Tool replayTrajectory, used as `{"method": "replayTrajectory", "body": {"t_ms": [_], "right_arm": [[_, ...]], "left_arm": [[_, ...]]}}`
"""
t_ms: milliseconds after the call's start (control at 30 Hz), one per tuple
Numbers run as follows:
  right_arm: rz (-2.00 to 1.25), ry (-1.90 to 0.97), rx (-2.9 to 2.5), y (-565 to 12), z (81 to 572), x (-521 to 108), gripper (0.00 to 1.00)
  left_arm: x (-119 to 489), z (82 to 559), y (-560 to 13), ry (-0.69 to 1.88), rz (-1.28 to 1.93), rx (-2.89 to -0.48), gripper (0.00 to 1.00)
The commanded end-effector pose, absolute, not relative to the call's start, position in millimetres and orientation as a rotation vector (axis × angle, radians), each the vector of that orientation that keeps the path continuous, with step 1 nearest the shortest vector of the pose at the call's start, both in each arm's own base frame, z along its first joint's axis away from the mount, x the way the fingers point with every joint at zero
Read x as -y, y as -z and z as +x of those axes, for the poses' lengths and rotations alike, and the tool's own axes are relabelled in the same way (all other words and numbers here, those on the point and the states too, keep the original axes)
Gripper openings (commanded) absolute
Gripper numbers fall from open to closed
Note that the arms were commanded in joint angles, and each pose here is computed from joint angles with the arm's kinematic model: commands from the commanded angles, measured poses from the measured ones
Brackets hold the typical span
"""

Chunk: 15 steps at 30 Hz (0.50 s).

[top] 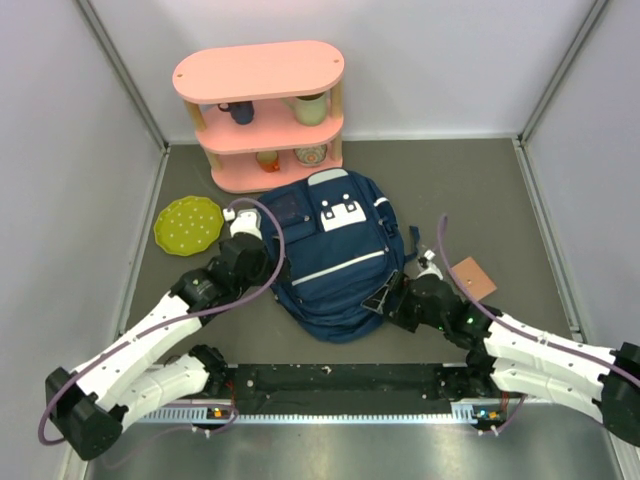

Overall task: Pack the student bag
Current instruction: Adjust the student bag at the center of the board.

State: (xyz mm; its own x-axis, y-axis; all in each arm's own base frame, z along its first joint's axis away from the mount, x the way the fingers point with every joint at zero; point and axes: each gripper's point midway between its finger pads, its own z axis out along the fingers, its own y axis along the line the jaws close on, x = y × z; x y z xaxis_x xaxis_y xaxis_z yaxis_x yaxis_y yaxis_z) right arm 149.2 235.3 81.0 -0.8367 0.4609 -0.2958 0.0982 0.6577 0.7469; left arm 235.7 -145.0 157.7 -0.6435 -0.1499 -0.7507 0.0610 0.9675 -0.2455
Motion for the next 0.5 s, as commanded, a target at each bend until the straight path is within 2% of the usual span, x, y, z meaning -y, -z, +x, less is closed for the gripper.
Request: {"method": "replayTrajectory", "body": {"t_ms": [0, 33, 67, 167, 267, 467], "right_arm": [[0.504, -0.952, -2.314, -78.1, 173.2, -229.6, 0.75], [0.504, -0.922, -2.311, -74.8, 175.4, -226.5, 0.68], [0.502, -0.896, -2.307, -71.1, 177.8, -222.8, 0.46], [0.482, -0.817, -2.298, -63.0, 188.5, -204.9, 0.20], [0.477, -0.766, -2.293, -57.2, 196.7, -183.0, 0.00], [0.385, -0.580, -2.163, -82.9, 225.9, -127.7, 0.00]], "left_arm": [[146.4, 235.7, -175.7, 0.404, -0.131, -2.171, 0.99], [146.7, 236.0, -176.8, 0.413, -0.138, -2.163, 0.99], [146.3, 235.3, -174.2, 0.417, -0.145, -2.163, 0.99], [145.6, 233.9, -169.9, 0.441, -0.168, -2.141, 0.99], [147.6, 229.6, -165.9, 0.489, -0.199, -2.132, 0.99], [156.9, 216.5, -163.8, 0.626, -0.186, -2.103, 0.99]]}}
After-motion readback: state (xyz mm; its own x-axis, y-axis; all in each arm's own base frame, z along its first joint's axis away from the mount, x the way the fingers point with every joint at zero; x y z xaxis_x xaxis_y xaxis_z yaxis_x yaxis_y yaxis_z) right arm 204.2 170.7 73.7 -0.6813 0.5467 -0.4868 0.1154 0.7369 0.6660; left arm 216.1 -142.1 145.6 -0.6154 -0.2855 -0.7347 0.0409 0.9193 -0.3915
